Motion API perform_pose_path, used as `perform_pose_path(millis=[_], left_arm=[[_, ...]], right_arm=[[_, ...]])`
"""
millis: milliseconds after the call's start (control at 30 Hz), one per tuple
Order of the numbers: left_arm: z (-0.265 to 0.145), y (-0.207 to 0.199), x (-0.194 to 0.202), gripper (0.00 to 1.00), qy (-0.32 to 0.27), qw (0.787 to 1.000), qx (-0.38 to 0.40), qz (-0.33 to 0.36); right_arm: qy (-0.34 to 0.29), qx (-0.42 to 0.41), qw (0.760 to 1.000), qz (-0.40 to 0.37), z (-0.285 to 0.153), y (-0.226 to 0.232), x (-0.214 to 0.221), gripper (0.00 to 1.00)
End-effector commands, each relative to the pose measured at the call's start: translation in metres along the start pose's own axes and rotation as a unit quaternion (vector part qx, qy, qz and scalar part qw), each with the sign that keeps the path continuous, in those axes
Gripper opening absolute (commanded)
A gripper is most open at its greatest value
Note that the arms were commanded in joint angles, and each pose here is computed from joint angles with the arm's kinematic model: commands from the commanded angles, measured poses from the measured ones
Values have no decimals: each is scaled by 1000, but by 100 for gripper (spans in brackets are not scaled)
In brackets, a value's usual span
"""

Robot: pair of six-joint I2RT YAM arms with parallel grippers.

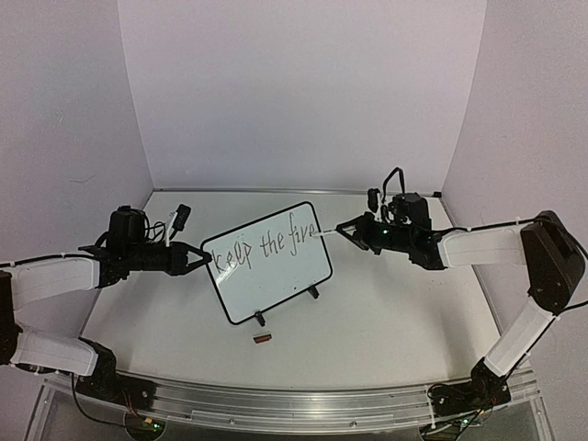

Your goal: Write a sentence on the whiteboard

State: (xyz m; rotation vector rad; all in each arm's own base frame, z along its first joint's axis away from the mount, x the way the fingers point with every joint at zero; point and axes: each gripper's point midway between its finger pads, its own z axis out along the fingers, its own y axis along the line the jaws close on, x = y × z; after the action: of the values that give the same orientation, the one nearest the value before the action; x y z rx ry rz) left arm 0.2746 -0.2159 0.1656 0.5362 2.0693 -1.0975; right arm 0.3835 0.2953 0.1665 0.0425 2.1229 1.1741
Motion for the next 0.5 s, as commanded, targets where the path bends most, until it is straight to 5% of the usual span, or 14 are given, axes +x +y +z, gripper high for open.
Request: perform_pose_path(millis=[0,467], left_arm=[[-2,9,-19,0,-20,999,-35,36],[-3,8,-19,0,-21,999,-34,36]], right_arm=[[3,6,1000,5,1,-8,5,0],[-29,37,999,-18,-12,-4,-15,0]])
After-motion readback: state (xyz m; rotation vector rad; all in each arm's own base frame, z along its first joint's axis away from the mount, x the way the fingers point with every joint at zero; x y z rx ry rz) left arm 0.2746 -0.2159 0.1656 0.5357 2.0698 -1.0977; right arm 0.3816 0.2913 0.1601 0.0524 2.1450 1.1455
